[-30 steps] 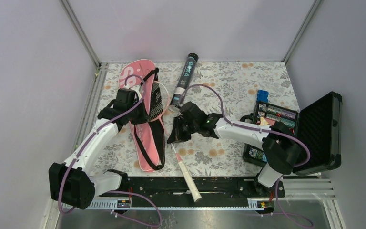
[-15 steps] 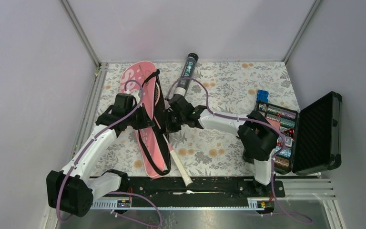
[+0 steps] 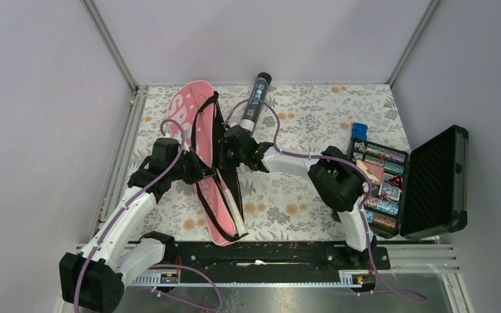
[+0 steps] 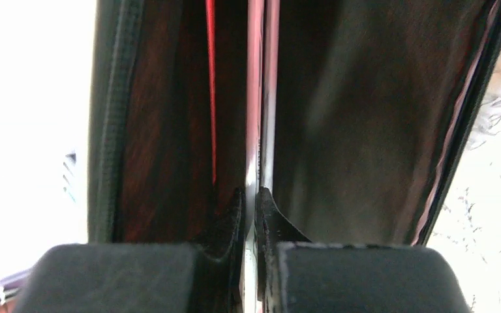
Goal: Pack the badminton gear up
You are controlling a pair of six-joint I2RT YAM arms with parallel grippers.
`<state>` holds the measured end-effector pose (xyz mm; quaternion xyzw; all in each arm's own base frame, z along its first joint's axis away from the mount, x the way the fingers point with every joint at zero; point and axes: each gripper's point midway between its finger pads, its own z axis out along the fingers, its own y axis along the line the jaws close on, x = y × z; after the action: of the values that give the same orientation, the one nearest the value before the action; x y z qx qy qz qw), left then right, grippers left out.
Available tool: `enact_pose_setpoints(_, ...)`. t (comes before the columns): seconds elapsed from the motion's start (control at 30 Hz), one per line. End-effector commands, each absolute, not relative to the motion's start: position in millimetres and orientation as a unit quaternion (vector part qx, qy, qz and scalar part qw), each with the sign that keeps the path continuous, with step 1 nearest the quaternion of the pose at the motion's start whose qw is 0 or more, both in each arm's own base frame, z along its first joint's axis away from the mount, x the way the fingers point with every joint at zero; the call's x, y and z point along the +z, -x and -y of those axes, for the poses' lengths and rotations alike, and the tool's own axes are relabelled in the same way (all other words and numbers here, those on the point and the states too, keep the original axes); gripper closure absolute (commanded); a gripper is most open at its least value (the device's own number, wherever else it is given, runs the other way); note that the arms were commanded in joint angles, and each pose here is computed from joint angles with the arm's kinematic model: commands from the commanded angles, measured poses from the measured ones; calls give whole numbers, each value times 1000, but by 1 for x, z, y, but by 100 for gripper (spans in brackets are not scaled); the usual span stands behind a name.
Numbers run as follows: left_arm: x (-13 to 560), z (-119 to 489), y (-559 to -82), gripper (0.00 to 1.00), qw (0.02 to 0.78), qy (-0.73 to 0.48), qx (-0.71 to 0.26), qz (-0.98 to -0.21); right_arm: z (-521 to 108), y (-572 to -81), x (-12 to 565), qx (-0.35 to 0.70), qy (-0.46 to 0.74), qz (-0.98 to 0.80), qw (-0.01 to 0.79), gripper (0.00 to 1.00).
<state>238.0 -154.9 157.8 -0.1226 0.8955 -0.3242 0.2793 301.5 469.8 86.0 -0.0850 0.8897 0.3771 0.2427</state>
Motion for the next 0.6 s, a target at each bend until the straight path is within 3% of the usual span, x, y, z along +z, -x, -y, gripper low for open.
enact_pose_setpoints(0.0,195,173,-244,100,309,144,-409,-846,-491,-360,139,409,57,-832,371,100)
enact_pose_setpoints(0.23,193,169,-237,100,307,157,-403,-848,-492,-386,135,382,31,-824,417,100)
enact_pose_setpoints(0.5,185,161,-240,100,323,204,-402,-832,-500,-395,122,391,-22,-825,408,100)
enact_pose_setpoints(0.57,185,156,-245,100,334,215,-392,-829,-501,-391,123,390,-16,-826,405,91)
